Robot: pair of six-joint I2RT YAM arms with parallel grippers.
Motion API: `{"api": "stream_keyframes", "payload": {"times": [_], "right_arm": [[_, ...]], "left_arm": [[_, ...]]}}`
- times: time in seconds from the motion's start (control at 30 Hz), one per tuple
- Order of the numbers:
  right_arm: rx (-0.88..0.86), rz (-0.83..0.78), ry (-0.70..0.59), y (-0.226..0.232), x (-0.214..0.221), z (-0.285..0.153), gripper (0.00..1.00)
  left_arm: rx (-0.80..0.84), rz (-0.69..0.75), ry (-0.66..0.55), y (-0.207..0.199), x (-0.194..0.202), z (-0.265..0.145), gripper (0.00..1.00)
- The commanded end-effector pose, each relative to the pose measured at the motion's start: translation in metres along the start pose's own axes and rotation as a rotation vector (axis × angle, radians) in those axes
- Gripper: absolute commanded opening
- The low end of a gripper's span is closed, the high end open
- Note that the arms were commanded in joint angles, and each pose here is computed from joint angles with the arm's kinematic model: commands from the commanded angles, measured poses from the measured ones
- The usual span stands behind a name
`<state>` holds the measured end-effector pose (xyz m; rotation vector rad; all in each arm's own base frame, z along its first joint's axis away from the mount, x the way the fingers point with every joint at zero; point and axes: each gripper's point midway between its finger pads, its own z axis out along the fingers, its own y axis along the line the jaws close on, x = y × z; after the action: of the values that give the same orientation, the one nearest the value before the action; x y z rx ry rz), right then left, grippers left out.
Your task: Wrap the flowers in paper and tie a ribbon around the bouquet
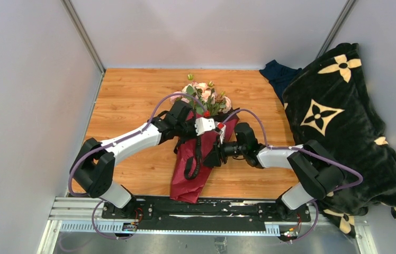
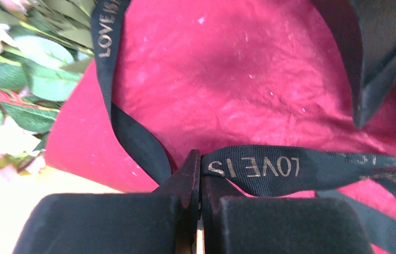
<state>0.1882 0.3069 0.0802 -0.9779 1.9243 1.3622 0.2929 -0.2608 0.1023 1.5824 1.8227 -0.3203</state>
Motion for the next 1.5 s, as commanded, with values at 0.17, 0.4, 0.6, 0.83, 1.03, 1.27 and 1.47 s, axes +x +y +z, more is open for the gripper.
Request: {"api": "stream_keyframes", "payload": {"times": [0.17, 0.4, 0.6, 0.83, 1.03, 1.27, 1.47], "right_arm": [[0.077, 0.045, -0.017, -0.006, -0.014, -0.005, 0.40], [0.343, 0.014, -0.077, -0.024, -0.041, -0.053, 0.33], [0.242, -0.087, -0.162, 0.015, -0.059, -0.058, 0.11], [0.182, -0.199, -0.181, 0.034, -0.041, -0.022, 0.00], [0.347, -0.178, -0.215, -0.012, -0.035, -0.002, 0.00], [0.521, -0.091, -0.291, -0.047, -0.030, 0.016, 0.00], [0.621, 0.048, -0.500, -0.079, -0.055, 0.000, 0.00]], "left_arm": [[-0.194, 0.263, -0.211, 0.044, -0.058, -0.011, 0.00], [-0.222, 0.410, -0.211, 0.030, -0.059, -0.020, 0.00], [-0.281, 0.463, -0.187, 0.038, -0.062, -0.023, 0.00], [-0.273, 0.459, -0.206, 0.034, -0.066, -0.025, 0.00], [-0.267, 0.423, -0.207, 0.030, -0.068, -0.028, 0.00], [-0.249, 0.362, -0.237, 0.022, -0.073, -0.030, 0.00], [-0.178, 0.318, -0.234, 0.006, -0.065, -0.031, 0.00]]}}
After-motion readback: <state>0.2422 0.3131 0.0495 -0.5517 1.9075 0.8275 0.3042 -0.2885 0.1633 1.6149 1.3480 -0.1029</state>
